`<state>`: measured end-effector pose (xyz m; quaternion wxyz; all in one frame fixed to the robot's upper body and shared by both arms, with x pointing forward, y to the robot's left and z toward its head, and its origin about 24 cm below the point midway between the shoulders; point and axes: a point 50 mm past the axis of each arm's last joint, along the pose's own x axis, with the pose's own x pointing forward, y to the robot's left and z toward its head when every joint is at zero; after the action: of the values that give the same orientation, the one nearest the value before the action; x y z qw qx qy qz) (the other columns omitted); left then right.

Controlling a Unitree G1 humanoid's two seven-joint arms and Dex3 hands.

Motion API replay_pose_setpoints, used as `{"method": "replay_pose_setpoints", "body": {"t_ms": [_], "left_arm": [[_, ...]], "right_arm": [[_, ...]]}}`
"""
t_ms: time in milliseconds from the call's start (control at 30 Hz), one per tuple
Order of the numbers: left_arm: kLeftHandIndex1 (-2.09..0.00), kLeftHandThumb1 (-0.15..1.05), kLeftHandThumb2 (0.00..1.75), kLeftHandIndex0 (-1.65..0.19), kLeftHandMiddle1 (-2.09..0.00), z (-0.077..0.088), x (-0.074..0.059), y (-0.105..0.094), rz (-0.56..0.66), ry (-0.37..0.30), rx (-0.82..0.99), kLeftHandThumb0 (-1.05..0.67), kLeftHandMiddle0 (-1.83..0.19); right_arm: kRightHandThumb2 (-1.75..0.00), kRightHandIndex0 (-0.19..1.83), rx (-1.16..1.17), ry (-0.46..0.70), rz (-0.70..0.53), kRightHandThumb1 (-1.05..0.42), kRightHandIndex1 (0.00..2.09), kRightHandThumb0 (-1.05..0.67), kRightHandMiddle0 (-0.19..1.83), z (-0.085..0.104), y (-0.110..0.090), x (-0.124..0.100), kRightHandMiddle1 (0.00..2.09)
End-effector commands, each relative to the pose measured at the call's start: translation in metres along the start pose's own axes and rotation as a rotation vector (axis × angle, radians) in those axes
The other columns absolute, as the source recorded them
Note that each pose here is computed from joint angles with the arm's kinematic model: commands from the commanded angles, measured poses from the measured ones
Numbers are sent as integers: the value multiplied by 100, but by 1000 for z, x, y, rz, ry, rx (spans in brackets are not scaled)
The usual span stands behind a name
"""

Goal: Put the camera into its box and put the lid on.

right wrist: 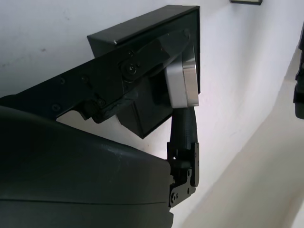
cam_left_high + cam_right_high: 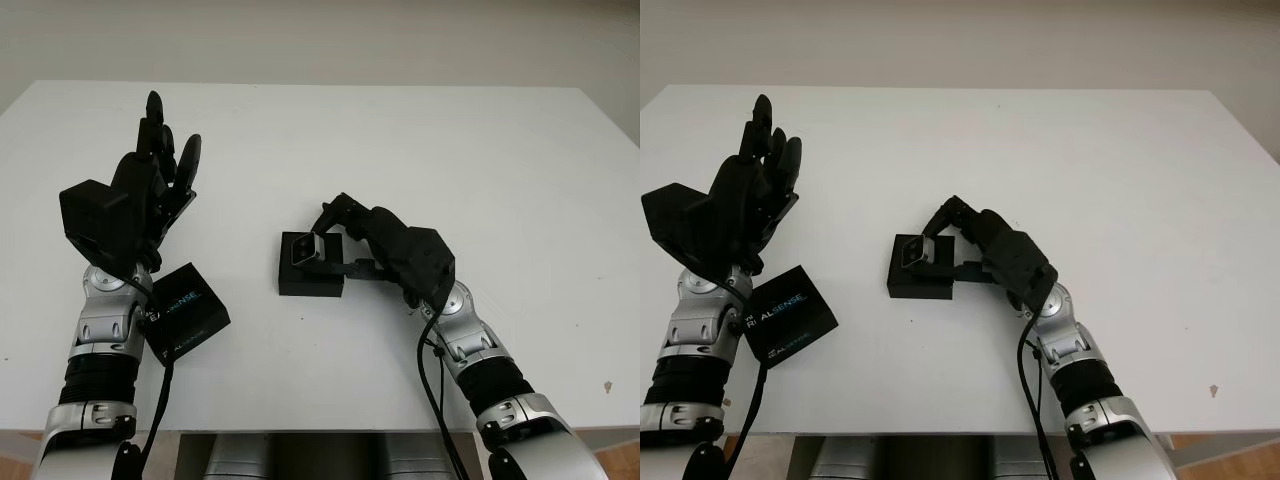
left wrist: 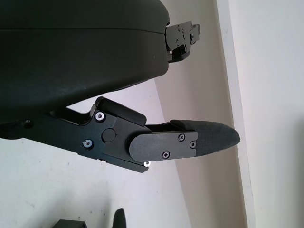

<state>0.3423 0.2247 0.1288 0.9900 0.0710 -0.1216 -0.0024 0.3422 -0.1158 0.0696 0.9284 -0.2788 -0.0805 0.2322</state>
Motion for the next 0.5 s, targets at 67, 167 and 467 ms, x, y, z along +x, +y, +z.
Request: {"method": "replay_pose_setpoints", "body": {"t_ms": [67,167,467], "left_arm": [[0,105,48,19,0,4,0,3,4,-11,15,-72,19],[0,105,47,19,0,5,0,3,3,-9,8,-72,19],[0,105,46,19,0,7,1,2,-6,-5,16,-73,19]], "right_arm": [[-6,24,-159,-11,24,-91,8,-39,38,0,1,-3,171],[-6,25,-231,-23,22,-92,9,-39,38,3,-4,-5,166],[-5,4,-531,-75,68,-94,3,-59,12,21,-18,-17,60]]}}
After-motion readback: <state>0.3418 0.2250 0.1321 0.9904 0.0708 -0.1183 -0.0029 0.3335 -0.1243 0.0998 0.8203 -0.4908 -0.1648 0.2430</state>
